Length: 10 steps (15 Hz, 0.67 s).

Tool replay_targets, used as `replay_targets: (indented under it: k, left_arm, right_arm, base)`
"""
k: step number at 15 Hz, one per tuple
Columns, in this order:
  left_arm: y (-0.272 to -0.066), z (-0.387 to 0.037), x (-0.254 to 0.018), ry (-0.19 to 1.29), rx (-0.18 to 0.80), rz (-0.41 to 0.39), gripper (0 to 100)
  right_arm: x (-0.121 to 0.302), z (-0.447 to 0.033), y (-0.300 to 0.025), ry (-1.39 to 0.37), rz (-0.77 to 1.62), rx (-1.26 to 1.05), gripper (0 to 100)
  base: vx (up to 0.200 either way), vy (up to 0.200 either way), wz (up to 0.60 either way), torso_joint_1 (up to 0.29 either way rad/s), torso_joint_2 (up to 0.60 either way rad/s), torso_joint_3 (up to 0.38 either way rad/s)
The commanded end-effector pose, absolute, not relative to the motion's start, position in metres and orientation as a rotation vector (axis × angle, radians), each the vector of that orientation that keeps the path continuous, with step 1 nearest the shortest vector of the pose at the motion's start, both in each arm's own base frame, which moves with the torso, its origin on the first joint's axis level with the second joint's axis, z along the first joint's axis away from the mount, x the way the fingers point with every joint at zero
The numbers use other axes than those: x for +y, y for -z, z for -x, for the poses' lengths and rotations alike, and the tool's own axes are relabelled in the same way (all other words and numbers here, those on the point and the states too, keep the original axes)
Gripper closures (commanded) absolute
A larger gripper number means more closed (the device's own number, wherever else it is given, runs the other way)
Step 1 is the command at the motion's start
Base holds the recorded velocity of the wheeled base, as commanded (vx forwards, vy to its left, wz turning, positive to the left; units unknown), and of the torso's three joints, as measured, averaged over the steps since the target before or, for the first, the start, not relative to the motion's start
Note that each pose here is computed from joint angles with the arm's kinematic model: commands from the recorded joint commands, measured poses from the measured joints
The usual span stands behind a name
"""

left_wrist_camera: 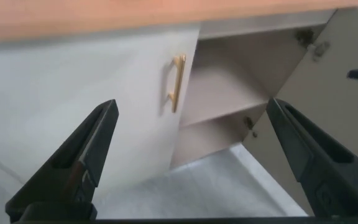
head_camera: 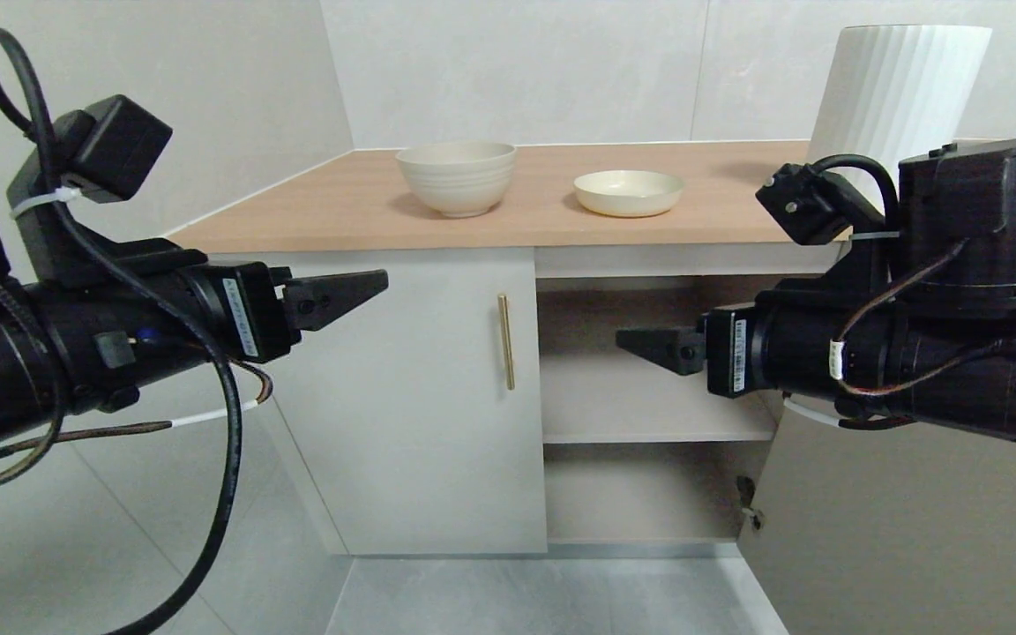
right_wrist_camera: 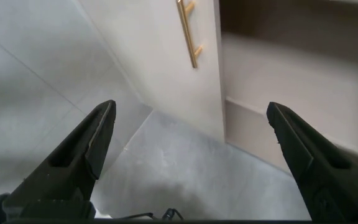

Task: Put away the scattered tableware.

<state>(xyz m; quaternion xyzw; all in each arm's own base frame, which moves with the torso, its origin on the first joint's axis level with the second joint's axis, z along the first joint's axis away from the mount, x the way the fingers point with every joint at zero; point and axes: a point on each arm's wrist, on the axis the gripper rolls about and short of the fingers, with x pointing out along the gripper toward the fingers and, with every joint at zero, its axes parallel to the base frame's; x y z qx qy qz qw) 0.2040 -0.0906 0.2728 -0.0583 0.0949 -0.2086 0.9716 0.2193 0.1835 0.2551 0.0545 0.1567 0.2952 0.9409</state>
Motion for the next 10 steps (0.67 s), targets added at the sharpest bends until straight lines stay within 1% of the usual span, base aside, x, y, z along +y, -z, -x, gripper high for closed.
replay_targets:
  k: [1, 7, 10]
  left_arm:
    - [-0.276, -0.202, -0.089, 0.422, 0.18, 0.123, 0]
    - [-0.279, -0.198, -0.087, 0.422, 0.164, 0.128, 0]
    - [-0.285, -0.192, -0.085, 0.428, 0.137, 0.135, 0]
  right_arm:
    - [0.183, -0.219, -0.255, -0.601, -0.111, 0.32, 0]
    - [0.176, -0.209, -0.251, -0.614, -0.099, 0.331, 0]
    - [0.17, -0.201, -0.255, -0.638, -0.063, 0.298, 0]
  base:
    - [0.2, 0.0, 0.0, 0.012, 0.01, 0.002]
    - [0.2, 0.0, 0.0, 0.003, 0.0, 0.003]
    - [0.0, 0.0, 0.0, 0.0, 0.0, 0.0]
